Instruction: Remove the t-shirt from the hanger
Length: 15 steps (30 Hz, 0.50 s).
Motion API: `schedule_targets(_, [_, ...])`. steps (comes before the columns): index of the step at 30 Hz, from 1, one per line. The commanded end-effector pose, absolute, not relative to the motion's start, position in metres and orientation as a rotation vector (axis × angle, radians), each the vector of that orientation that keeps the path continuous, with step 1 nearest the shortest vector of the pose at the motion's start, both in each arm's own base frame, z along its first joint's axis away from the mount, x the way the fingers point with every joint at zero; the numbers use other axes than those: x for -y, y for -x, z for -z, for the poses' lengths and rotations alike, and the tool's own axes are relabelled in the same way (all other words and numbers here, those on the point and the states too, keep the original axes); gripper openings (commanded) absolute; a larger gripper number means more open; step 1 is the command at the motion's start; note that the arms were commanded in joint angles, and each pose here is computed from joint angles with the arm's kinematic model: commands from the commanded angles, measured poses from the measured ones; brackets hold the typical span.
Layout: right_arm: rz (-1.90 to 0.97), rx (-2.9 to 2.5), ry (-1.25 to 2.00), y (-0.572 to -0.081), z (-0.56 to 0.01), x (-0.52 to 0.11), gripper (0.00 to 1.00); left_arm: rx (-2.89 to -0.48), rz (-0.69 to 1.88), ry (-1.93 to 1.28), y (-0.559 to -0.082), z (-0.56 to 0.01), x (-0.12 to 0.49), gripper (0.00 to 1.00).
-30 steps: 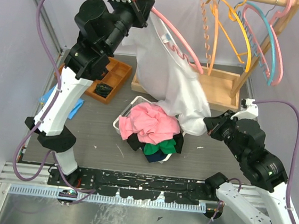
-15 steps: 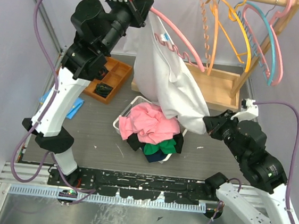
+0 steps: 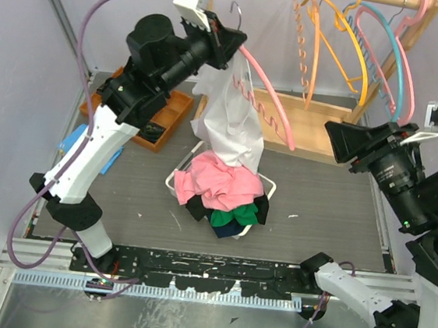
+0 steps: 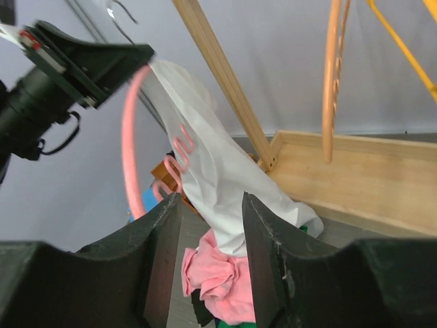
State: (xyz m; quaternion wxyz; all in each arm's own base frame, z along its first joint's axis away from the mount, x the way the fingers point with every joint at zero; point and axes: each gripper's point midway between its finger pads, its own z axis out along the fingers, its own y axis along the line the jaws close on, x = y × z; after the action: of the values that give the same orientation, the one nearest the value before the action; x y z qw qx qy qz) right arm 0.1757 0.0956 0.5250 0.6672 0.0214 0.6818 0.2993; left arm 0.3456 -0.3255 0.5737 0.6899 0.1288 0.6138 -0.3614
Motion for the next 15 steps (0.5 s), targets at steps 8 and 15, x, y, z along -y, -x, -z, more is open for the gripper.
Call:
schedule_targets(8, [-0.716, -1.569, 0.099, -0.207, -0.535, -0.138, 0.50, -1.518, 0.753, -0.428, -0.333, -0.519, 0.369, 0.00])
schedule_targets(15, [-0.731, -1.642, 0.126, -0.228, -0.518, -0.158, 0.49, -1.532, 0.702, -0.497, -0.324, -0.509, 0.388, 0.00])
